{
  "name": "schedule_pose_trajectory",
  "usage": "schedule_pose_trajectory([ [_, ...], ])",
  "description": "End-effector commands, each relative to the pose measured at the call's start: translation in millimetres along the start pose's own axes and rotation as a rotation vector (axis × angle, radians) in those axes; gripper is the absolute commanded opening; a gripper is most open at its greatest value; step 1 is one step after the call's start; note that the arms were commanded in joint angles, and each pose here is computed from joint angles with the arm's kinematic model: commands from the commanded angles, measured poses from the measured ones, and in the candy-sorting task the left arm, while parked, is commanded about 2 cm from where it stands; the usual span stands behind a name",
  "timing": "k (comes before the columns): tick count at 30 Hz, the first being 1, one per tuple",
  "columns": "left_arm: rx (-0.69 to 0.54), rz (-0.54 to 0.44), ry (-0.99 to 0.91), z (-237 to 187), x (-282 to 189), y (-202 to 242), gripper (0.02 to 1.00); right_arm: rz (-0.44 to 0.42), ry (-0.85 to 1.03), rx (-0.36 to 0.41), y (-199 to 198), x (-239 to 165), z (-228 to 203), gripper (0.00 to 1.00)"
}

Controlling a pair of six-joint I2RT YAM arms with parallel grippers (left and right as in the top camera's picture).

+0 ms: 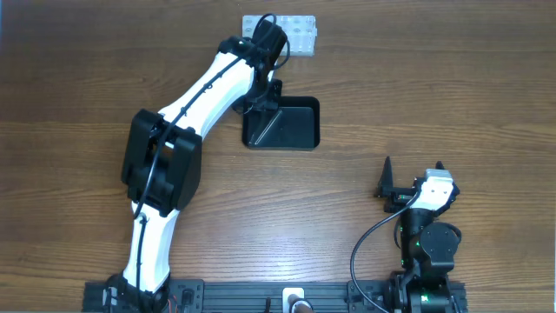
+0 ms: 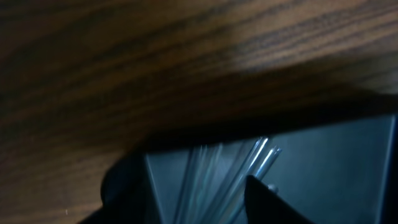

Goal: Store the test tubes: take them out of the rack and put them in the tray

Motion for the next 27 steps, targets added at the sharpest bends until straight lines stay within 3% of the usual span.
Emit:
schedule_pose_trajectory([
  [1, 0.019, -0.009, -0.141, -1, -78, -6, 0.573, -0.007, 0.002, -0.001, 0, 0, -2, 0.991],
  [3, 0.02, 0.018, -0.232, -3, -116, -3, 0.684, -0.007, 0.002, -0.001, 0, 0, -2, 0.991],
  [6, -0.005, 0.064, -0.407, -5, -178, 10, 1.0, -0.007, 0.002, -0.001, 0, 0, -2, 0.993],
  [13, -0.174, 0.161, -0.814, -22, -310, 69, 1.0, -0.007, 0.002, -0.001, 0, 0, -2, 0.991],
  [16, -0.129, 0.203, -0.922, -34, -338, 91, 1.0, -0.007, 0.002, -0.001, 0, 0, -2, 0.989],
  [20, -0.029, 0.228, -1.081, -48, -348, 112, 1.0, -0.007, 0.002, -0.001, 0, 0, -2, 0.993],
  [27, 0.054, 0.08, -1.328, -93, -302, 146, 1.0, -0.007, 0.002, -0.001, 0, 0, -2, 0.991],
])
Point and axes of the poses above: each gripper's point midway between its finger pads, its own x axis out along the fingers, its own y axis along the line the jaws close on, z = x × y, the point moved 6 cm from there along -x, back along the fingers, and after that the axes turned 2 degrees about -x, right-handed, at the moved point
